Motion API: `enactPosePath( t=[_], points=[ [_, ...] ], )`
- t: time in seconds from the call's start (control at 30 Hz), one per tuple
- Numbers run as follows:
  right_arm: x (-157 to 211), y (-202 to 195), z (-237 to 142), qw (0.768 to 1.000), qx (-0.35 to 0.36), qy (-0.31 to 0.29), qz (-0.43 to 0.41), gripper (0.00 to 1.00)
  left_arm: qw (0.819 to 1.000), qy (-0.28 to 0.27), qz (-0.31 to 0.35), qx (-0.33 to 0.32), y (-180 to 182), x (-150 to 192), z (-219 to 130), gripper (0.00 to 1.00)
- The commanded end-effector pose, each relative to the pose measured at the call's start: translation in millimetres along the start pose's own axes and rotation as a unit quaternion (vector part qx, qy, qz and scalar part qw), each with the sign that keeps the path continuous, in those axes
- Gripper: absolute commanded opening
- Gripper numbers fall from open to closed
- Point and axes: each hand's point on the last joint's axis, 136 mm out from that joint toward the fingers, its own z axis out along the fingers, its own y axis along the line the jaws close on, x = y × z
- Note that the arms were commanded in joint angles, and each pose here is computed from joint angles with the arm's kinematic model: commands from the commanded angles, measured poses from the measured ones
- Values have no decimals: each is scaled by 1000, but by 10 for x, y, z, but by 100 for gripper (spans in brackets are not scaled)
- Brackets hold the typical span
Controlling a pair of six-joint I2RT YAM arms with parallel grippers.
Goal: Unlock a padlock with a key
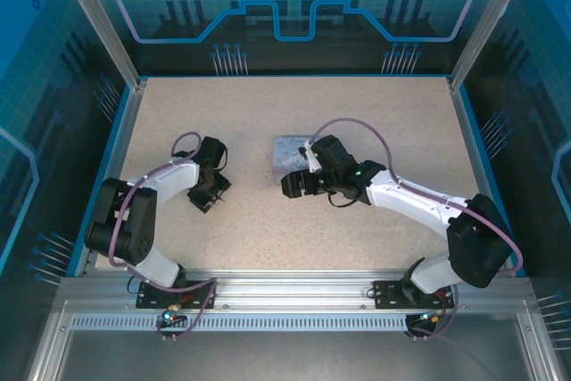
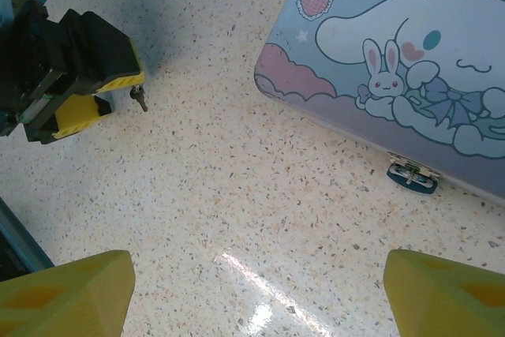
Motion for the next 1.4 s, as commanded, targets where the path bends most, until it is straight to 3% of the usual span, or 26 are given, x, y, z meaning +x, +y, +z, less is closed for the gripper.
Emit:
enactPosePath(
  t=[0.0, 0.3, 0.53, 0.87, 1.0, 1.1, 1.17, 1.37],
  points=[
    [-75, 68, -78, 999, -7, -27, -20, 83, 1000, -9, -6, -7, -43, -82, 10, 62],
    [-81, 97, -101, 999, -17, -34, -19, 83, 999, 2, -10, -38, -20, -71, 175, 54],
    [-60, 98, -170, 999, -19, -39, -21, 82, 998, -17, 16, -54, -54, -174, 162, 37],
    [-24, 85, -309, 999, -16, -48, -13, 83, 995, -21, 88, -41, -172, -230, 181, 0],
    [-25, 60, -382, 999, -9, -53, -7, 82, 990, -27, 138, 20, -322, -169, -9, 0],
    [-50, -3, -409, 998, -4, -56, 6, 83, 972, -42, 200, 118, -652, -17, -360, 0],
    [-61, -81, -393, 998, -1, -52, 23, 83, 949, -53, 249, 187, -891, 144, -644, 0],
    [-122, -202, -344, 995, -33, -45, 88, 83, 844, -91, 381, 367, -1350, 783, -1456, 0]
  ],
)
